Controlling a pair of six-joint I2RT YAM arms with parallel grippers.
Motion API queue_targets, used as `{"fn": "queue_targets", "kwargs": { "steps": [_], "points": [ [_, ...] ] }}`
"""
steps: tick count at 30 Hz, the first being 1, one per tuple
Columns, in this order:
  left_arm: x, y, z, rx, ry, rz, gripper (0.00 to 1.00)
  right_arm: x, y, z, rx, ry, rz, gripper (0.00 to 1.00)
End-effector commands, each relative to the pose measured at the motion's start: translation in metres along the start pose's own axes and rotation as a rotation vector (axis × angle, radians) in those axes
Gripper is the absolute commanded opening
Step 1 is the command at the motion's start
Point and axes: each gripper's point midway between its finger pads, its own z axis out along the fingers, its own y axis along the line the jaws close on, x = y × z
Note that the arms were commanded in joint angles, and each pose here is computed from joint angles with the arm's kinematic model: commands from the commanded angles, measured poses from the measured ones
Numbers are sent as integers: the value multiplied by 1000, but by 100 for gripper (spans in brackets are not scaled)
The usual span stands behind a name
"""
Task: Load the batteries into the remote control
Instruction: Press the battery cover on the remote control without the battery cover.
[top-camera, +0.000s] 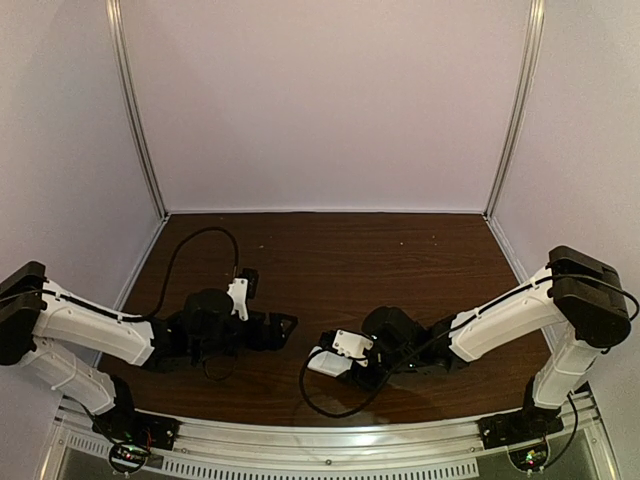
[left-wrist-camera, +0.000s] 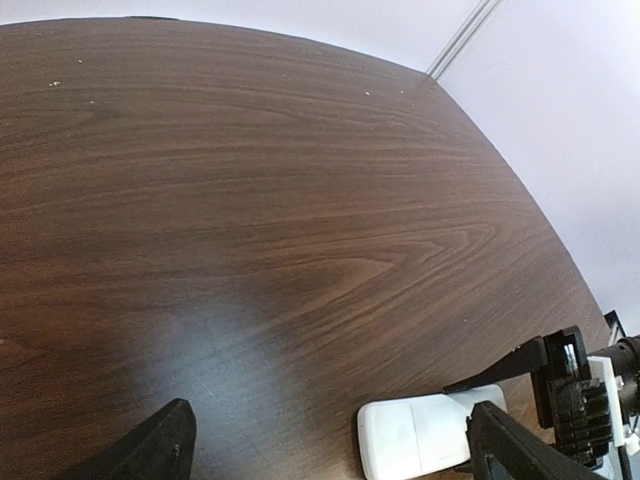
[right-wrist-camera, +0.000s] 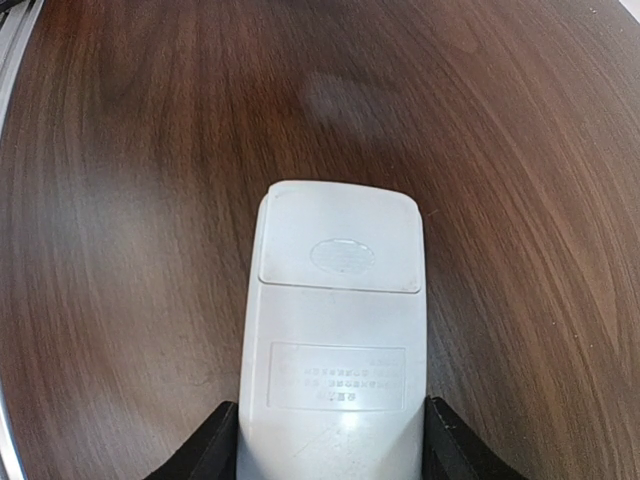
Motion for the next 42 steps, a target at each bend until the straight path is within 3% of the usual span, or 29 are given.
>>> {"fn": "queue_targets", "kwargs": {
  "steps": [1, 7, 17, 28, 35, 42],
  "points": [
    [-12, 20, -3, -107, -8, -18, 98, 3, 0, 2, -5, 2, 0, 41],
    [-13, 30, -11, -88, -49, -80, 97, 4, 0, 4, -4, 6, -1, 41],
    [9, 20, 2, -40, 85, -13, 97, 7, -1, 3, 4, 10, 1, 41],
    [29, 15, 10, 20, 153, -36, 84, 9, -3, 4, 12, 16, 4, 40],
    [38, 16, 13, 56, 181, -67, 68, 10, -2, 5, 12, 20, 6, 39],
    [46, 22, 13, 44, 198, -79, 61, 8, -3, 5, 15, 19, 5, 39]
  ]
}}
